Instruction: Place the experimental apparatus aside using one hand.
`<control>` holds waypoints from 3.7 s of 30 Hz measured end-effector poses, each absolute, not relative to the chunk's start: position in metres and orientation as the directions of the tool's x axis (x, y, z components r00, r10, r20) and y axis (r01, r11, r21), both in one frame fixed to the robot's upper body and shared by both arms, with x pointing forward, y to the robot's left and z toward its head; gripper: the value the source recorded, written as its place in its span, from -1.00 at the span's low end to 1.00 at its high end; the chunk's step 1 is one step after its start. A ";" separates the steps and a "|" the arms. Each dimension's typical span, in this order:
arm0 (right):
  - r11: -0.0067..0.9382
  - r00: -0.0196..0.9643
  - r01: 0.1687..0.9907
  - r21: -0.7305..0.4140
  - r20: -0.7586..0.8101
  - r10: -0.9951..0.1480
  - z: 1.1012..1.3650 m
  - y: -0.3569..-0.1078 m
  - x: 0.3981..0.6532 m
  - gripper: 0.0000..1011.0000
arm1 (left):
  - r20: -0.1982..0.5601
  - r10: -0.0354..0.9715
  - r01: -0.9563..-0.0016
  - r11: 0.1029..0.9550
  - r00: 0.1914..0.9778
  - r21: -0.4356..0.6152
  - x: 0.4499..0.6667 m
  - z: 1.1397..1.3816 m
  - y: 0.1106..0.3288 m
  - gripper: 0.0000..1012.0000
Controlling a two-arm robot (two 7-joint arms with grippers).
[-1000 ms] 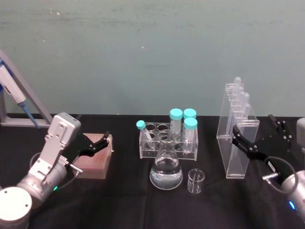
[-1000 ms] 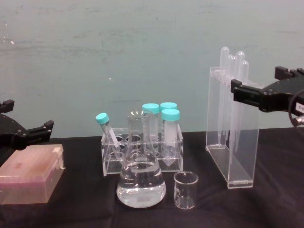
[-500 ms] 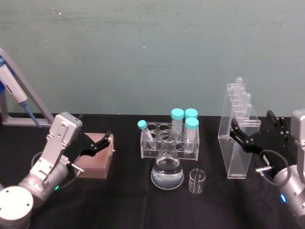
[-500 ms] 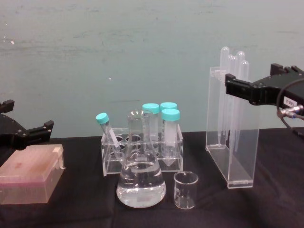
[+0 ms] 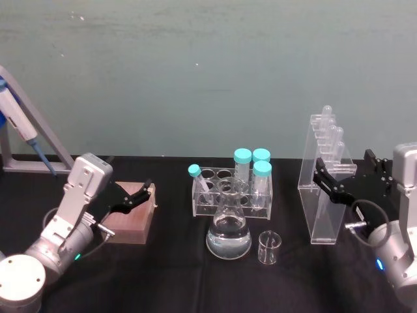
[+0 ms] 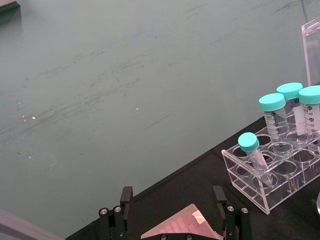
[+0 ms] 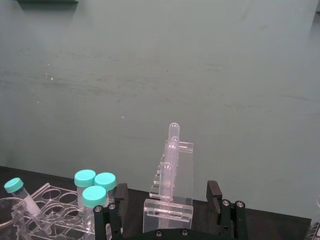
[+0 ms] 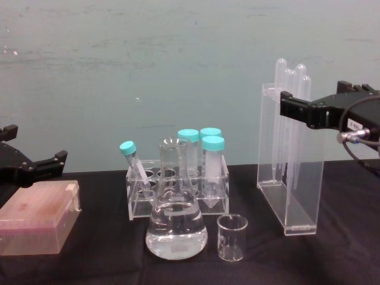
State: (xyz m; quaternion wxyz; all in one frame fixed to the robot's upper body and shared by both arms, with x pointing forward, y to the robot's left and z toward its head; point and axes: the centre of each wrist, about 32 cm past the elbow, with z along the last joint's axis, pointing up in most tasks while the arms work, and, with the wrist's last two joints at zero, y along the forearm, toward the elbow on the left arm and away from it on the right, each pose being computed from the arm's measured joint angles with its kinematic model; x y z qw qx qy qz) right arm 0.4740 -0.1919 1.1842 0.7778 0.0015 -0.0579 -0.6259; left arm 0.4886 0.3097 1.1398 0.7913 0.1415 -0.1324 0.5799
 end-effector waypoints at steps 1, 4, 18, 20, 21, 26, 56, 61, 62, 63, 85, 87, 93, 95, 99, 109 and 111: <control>0.215 0.209 0.974 0.074 0.087 -0.974 1.184 -0.191 0.474 0.98 | 0.374 0.880 -0.955 0.287 0.292 0.070 0.489 1.140 0.310 0.98; 0.211 0.205 0.975 0.073 0.087 -0.975 1.184 -0.190 0.476 0.98 | 0.374 0.880 -0.955 0.287 0.292 0.070 0.489 1.140 0.310 0.98; 0.195 0.191 0.979 0.057 0.073 -0.979 1.181 -0.183 0.484 0.98 | 0.374 0.880 -0.955 0.287 0.292 0.070 0.489 1.140 0.310 0.98; 0.194 0.190 0.980 0.053 0.070 -0.979 1.180 -0.182 0.485 0.98 | 0.374 0.880 -0.955 0.287 0.292 0.070 0.489 1.140 0.310 0.98; 0.194 0.190 0.980 0.053 0.070 -0.979 1.180 -0.182 0.485 0.98 | 0.374 0.880 -0.955 0.287 0.292 0.070 0.489 1.140 0.310 0.98; 0.189 0.185 0.981 0.047 0.066 -0.980 1.179 -0.182 0.487 0.98 | 0.374 0.880 -0.955 0.287 0.292 0.070 0.489 1.140 0.310 0.98; 0.196 0.194 0.980 0.038 0.044 -0.980 1.176 -0.182 0.497 0.98 | 0.374 0.880 -0.955 0.287 0.292 0.070 0.489 1.140 0.310 0.98; 0.194 0.192 0.980 0.039 0.041 -0.980 1.176 -0.183 0.498 0.98 | 0.374 0.880 -0.955 0.287 0.292 0.070 0.489 1.140 0.310 0.98; 0.193 0.192 0.980 0.039 0.040 -0.981 1.176 -0.183 0.498 0.98 | 0.374 0.880 -0.955 0.287 0.292 0.070 0.489 1.140 0.310 0.98; 0.193 0.191 0.980 0.039 0.040 -0.981 1.176 -0.183 0.498 0.98 | 0.374 0.880 -0.955 0.287 0.292 0.070 0.489 1.140 0.310 0.98; 0.195 0.194 0.980 0.035 0.037 -0.980 1.175 -0.181 0.503 0.98 | 0.374 0.880 -0.955 0.287 0.292 0.070 0.489 1.140 0.310 0.98; 0.195 0.193 0.980 0.035 0.037 -0.980 1.175 -0.181 0.503 0.98 | 0.374 0.880 -0.955 0.287 0.292 0.070 0.489 1.140 0.310 0.98; 0.192 0.191 0.981 0.034 0.036 -0.981 1.175 -0.180 0.505 0.98 | 0.374 0.880 -0.955 0.287 0.292 0.070 0.489 1.140 0.310 0.98; 0.192 0.190 0.981 0.033 0.036 -0.981 1.175 -0.180 0.505 0.98 | 0.374 0.880 -0.955 0.287 0.292 0.070 0.489 1.140 0.310 0.98; 0.190 0.189 0.981 0.030 0.035 -0.981 1.175 -0.181 0.506 0.98 | 0.374 0.880 -0.955 0.287 0.292 0.070 0.489 1.140 0.310 0.98; 0.186 0.186 0.982 0.025 0.032 -0.982 1.174 -0.182 0.507 0.98 | 0.374 0.880 -0.955 0.287 0.292 0.070 0.489 1.140 0.310 0.98; 0.187 0.186 0.982 0.024 0.032 -0.982 1.174 -0.182 0.508 0.98 | 0.374 0.880 -0.955 0.287 0.292 0.070 0.489 1.140 0.310 0.98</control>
